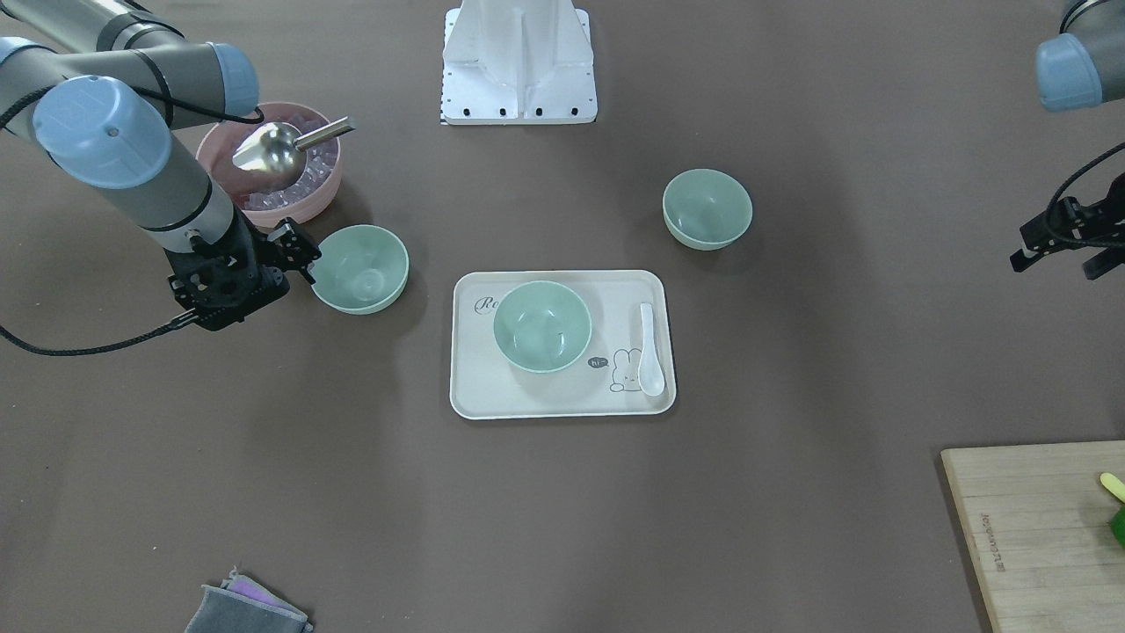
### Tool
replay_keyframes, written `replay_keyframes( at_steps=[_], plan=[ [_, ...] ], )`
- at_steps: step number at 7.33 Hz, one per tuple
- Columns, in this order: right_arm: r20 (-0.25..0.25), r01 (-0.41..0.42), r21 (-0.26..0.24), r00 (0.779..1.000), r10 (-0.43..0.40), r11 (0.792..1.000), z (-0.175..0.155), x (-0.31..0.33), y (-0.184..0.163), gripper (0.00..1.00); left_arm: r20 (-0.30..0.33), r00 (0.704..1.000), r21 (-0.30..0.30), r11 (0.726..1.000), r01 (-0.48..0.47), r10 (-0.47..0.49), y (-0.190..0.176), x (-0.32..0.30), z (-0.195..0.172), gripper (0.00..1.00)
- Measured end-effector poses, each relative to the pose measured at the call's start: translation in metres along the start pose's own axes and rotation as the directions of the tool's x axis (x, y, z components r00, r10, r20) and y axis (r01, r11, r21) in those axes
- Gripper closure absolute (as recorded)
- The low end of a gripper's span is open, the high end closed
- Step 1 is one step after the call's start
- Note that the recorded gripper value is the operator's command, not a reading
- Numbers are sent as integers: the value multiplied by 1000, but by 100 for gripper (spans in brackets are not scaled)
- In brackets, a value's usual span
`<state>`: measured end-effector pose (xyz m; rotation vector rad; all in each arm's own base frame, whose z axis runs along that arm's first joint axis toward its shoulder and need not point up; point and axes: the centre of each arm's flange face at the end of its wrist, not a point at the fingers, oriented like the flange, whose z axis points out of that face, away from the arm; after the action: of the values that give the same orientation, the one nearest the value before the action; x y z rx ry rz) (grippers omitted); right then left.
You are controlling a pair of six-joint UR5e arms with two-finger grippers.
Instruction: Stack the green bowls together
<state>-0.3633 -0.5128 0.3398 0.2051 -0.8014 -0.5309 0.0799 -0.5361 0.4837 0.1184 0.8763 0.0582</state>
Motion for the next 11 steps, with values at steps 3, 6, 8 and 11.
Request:
replay_keyframes(
  at_steps=[3, 6, 8, 11],
  plan=[
    [6, 120, -54, 993, -120, 991, 32, -12, -1, 4, 1, 1000, -3, 1000, 3, -3, 1, -2, 1, 2],
    [36, 133, -112, 991, -130, 985, 62, -19, -3, 57, 1, 1000, -5, 1000, 5, -5, 3, -3, 2, 2],
    [48, 130, -127, 991, -125, 983, 70, -21, -4, 80, 2, 1000, -8, 1000, 8, -8, 3, -4, 3, 2],
    [60, 134, -129, 990, -127, 983, 70, -26, -5, 100, 3, 1000, -12, 1000, 12, -12, 3, -7, 5, 2]
  ],
)
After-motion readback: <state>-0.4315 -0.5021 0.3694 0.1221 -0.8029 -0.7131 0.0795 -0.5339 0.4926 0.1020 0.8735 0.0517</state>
